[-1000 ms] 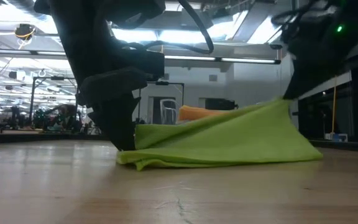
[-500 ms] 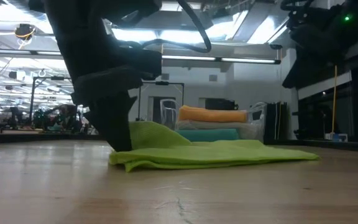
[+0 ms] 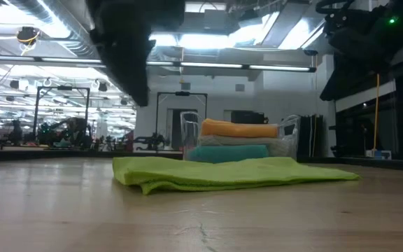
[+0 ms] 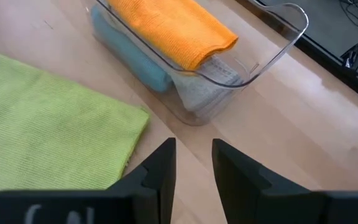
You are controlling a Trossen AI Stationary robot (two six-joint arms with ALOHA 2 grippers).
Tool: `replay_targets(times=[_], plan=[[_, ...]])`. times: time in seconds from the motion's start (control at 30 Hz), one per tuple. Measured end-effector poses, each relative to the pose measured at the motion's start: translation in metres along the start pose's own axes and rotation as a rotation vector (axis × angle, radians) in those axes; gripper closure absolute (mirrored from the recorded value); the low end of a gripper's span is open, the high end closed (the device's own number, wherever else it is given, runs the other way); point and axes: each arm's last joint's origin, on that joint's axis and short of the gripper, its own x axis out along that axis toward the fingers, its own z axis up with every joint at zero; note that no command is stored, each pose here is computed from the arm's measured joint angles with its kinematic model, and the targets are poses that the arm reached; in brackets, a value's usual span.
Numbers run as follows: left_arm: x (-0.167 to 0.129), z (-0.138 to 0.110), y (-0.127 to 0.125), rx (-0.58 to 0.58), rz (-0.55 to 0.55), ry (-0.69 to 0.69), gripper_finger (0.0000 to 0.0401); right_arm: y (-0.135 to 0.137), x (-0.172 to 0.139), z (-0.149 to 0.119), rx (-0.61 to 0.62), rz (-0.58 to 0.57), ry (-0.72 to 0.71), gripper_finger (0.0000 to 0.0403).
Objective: Fold microfiber towels
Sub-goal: Fold the green towel
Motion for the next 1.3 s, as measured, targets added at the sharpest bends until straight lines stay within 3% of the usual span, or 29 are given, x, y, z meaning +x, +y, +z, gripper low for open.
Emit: replay_targets(times=[0.13, 0.3, 0.47, 0.63, 0.73, 0.9, 1.07, 1.17, 1.3], plan=[[-0.002, 0.007, -0.005, -0.020, -0.051, -0.050, 0.0277, 0.002, 0.000, -0.001, -0.006, 0.036, 0.038, 0.0296], [-0.002, 0.006, -0.005, 0.014, -0.048, -0.051, 0.0277, 0.018, 0.001, 0.003, 0.001, 0.196, 0.084, 0.0296], [-0.002, 0.007, -0.004, 0.015, -0.041, -0.055, 0.0277, 0.058, 0.017, 0.005, 0.051, 0.352, 0.001, 0.0296], [-0.004, 0.004, -0.003, 0.033, -0.026, -0.043, 0.0277, 0.105, 0.045, 0.000, 0.040, 0.480, -0.143, 0.0296], [-0.010, 0.001, 0.001, 0.053, 0.004, -0.039, 0.0277, 0.132, 0.064, -0.008, -0.024, 0.553, -0.153, 0.0296], [-0.014, -0.001, 0.005, 0.069, 0.060, -0.076, 0.0277, 0.176, 0.088, -0.011, -0.135, 0.541, -0.155, 0.0296], [-0.014, -0.001, 0.004, 0.066, 0.057, -0.079, 0.0277, 0.212, 0.093, 0.002, -0.219, 0.629, -0.138, 0.0296], [-0.014, -0.001, 0.004, 0.065, 0.056, -0.081, 0.0277, 0.221, 0.098, -0.001, -0.271, 0.631, -0.036, 0.0296], [-0.015, -0.001, 0.003, 0.063, 0.052, -0.083, 0.0277, 0.225, 0.109, -0.013, -0.229, 0.599, 0.076, 0.0296]])
